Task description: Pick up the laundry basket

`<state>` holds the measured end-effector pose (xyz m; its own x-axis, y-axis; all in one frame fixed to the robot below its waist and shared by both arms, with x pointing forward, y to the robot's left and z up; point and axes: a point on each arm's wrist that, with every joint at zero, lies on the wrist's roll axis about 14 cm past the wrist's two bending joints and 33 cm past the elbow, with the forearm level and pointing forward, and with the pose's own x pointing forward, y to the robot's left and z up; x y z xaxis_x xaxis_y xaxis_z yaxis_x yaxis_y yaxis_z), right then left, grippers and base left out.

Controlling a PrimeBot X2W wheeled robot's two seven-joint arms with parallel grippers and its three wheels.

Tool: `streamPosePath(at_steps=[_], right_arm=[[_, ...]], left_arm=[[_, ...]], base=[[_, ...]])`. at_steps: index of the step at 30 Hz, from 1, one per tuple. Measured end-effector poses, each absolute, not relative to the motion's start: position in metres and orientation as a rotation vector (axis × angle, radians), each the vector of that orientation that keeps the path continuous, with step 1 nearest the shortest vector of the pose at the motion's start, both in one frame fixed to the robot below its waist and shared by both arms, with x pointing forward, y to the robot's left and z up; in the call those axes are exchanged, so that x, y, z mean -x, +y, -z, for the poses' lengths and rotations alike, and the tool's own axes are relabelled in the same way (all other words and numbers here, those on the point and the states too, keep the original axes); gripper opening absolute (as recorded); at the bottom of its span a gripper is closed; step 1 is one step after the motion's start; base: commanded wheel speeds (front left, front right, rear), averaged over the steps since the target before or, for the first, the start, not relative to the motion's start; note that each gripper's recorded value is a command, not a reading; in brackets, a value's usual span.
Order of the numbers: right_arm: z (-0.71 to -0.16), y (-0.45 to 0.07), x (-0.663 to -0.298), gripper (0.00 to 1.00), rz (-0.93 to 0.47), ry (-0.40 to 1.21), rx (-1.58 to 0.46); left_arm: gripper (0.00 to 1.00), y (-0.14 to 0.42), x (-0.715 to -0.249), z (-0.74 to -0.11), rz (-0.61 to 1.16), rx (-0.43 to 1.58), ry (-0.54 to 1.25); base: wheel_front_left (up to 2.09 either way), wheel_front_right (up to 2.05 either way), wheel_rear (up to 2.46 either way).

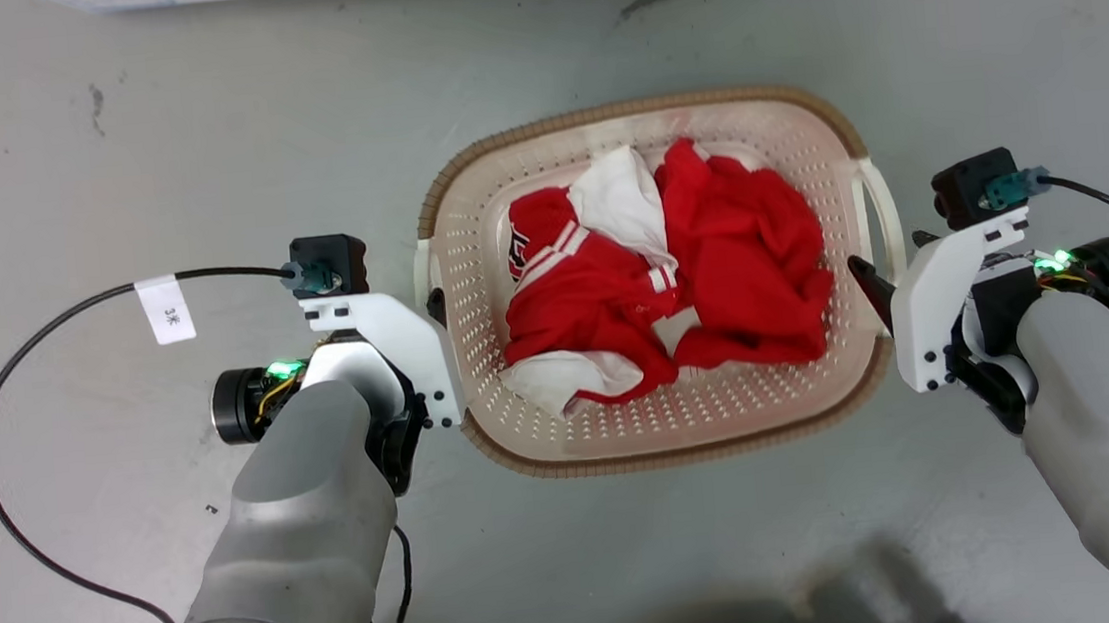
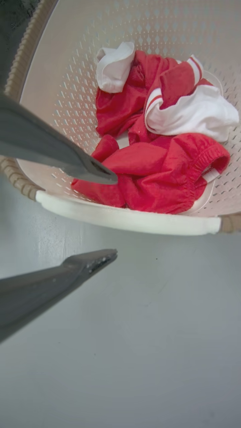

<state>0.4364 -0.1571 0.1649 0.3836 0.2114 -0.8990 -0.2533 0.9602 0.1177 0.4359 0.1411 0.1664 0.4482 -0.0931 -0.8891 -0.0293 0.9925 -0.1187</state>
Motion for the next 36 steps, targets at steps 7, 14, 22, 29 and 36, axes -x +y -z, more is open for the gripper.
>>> streamPosePath(at_steps=[7,14,22,29,36], right_arm=[[-0.148,-0.151,-0.431,1.00,-0.323,1.201,0.042],[-0.138,-0.142,-0.431,0.89,-0.335,1.214,0.019],[-0.139,-0.136,-0.427,0.00,-0.327,1.241,-0.032],[-0.155,-0.135,-0.422,0.00,-0.315,1.251,-0.065],[-0.183,-0.139,-0.412,0.00,-0.301,1.267,-0.086]], left_arm=[[1.00,0.141,-0.438,-0.154,0.046,0.119,1.144],[1.00,0.137,-0.439,-0.146,0.064,0.123,1.154],[0.00,0.128,-0.444,-0.151,0.095,0.144,1.132],[0.00,0.122,-0.450,-0.170,0.124,0.142,1.111],[0.00,0.112,-0.446,-0.195,0.168,0.148,1.141]], base=[[0.00,0.00,0.00],[0.00,0.00,0.00],[0.00,0.00,0.00],[0.00,0.00,0.00],[0.00,0.00,0.00]])
